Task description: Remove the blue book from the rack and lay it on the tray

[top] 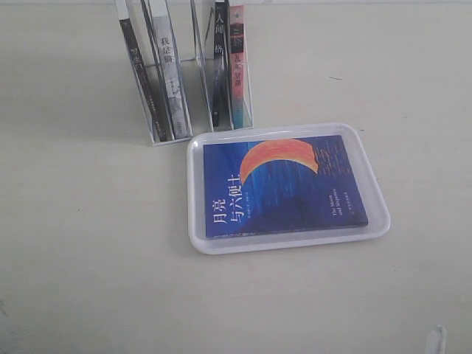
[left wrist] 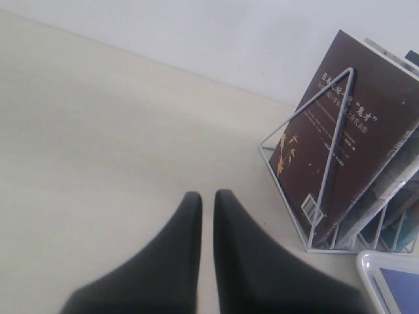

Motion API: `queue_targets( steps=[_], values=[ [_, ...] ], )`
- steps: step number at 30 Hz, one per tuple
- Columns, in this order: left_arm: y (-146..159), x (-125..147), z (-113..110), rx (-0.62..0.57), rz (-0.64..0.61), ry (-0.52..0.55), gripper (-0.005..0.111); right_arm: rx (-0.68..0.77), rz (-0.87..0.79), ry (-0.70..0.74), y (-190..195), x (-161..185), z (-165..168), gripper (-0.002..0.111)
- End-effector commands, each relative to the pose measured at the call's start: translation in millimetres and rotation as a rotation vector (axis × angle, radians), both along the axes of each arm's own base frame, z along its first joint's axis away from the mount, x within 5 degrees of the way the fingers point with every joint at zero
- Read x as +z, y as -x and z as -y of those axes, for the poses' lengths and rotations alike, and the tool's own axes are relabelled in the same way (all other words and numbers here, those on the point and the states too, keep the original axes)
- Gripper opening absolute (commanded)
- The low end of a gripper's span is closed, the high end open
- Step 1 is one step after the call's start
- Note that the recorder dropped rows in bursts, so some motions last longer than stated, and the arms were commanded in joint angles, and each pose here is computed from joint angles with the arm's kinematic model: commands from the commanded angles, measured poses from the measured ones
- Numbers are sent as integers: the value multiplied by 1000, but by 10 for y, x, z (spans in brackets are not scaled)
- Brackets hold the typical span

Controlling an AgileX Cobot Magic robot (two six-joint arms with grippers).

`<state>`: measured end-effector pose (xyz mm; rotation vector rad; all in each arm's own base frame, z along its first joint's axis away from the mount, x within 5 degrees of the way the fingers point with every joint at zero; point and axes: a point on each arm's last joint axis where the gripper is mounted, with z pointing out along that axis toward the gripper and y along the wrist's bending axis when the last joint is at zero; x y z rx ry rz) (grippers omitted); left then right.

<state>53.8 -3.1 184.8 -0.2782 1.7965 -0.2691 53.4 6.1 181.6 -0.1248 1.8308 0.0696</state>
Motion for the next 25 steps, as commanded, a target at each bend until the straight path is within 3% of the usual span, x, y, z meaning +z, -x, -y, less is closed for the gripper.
queue_targets(
  steps=[1, 25],
  values=[
    [-2, 0, 6, -10, 11, 5, 6, -5, 10, 9, 1, 7, 6, 2],
    [-2, 0, 6, -10, 11, 5, 6, -3, 11, -13, 1, 11, -1, 2]
  ],
)
